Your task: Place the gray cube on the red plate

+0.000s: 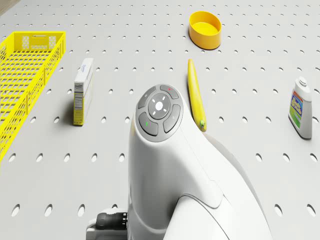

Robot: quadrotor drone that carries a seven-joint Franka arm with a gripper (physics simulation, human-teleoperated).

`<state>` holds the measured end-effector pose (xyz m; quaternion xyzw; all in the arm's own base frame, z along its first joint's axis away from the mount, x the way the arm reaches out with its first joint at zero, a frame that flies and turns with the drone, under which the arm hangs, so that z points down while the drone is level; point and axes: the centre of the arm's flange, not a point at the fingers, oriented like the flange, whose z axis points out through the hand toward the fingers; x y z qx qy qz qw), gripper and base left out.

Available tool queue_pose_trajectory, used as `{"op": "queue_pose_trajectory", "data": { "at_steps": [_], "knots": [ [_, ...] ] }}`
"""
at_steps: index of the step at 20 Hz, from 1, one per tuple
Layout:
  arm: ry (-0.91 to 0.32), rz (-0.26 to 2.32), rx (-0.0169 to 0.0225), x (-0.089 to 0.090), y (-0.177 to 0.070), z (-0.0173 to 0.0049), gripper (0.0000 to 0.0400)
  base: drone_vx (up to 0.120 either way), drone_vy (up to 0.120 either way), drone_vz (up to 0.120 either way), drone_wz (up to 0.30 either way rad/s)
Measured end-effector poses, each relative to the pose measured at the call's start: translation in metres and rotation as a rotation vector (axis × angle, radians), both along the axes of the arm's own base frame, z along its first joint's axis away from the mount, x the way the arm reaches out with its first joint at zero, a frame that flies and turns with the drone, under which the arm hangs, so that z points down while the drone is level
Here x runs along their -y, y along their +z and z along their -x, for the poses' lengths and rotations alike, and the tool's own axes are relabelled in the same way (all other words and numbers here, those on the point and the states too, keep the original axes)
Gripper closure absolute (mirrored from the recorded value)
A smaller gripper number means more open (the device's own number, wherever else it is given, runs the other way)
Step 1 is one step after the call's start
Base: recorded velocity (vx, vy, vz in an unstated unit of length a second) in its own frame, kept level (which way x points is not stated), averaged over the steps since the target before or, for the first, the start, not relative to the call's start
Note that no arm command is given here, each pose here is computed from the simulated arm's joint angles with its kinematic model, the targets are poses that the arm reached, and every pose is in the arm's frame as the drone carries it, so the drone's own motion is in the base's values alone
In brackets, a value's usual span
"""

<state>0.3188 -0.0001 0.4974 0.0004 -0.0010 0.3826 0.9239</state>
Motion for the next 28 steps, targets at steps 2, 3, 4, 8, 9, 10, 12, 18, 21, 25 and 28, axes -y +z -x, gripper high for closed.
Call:
{"op": "queue_pose_trajectory", "data": {
  "at_steps": [2, 3, 4, 8, 9, 10, 12, 18, 21, 25, 28],
  "knots": [
    [0.000, 0.000, 0.0000, 0.0000, -0.0003, 0.0000, 0.0150, -0.120, -0.120, 0.000, 0.000],
    [0.000, 0.000, 0.0000, 0.0000, -0.0004, 0.0000, 0.0150, -0.120, -0.120, 0.000, 0.000],
    [0.000, 0.000, 0.0000, 0.0000, -0.0004, 0.0000, 0.0150, -0.120, -0.120, 0.000, 0.000],
    [0.000, 0.000, 0.0000, 0.0000, -0.0006, 0.0000, 0.0150, -0.120, -0.120, 0.080, 0.000],
    [0.000, 0.000, 0.0000, 0.0000, -0.0006, 0.0000, 0.0150, -0.120, -0.120, 0.120, 0.000],
    [0.000, 0.000, 0.0000, 0.0000, -0.0006, 0.0000, 0.0150, -0.120, -0.120, 0.040, 0.000],
    [0.000, 0.000, 0.0000, 0.0000, -0.0007, 0.0000, 0.0150, -0.120, -0.120, 0.000, 0.000],
    [0.000, 0.000, 0.0000, 0.0000, -0.0007, 0.0000, 0.0150, -0.080, -0.120, 0.000, 0.000],
    [0.000, 0.000, 0.0000, 0.0000, -0.0007, 0.0000, 0.0150, 0.000, -0.120, 0.000, 0.000],
    [0.000, 0.000, 0.0000, 0.0000, -0.0007, 0.0000, 0.0150, 0.000, -0.120, 0.000, 0.000],
    [0.000, 0.000, 0.0000, 0.0000, -0.0007, 0.0000, 0.0150, 0.000, -0.120, 0.000, 0.000]
  ]
}}
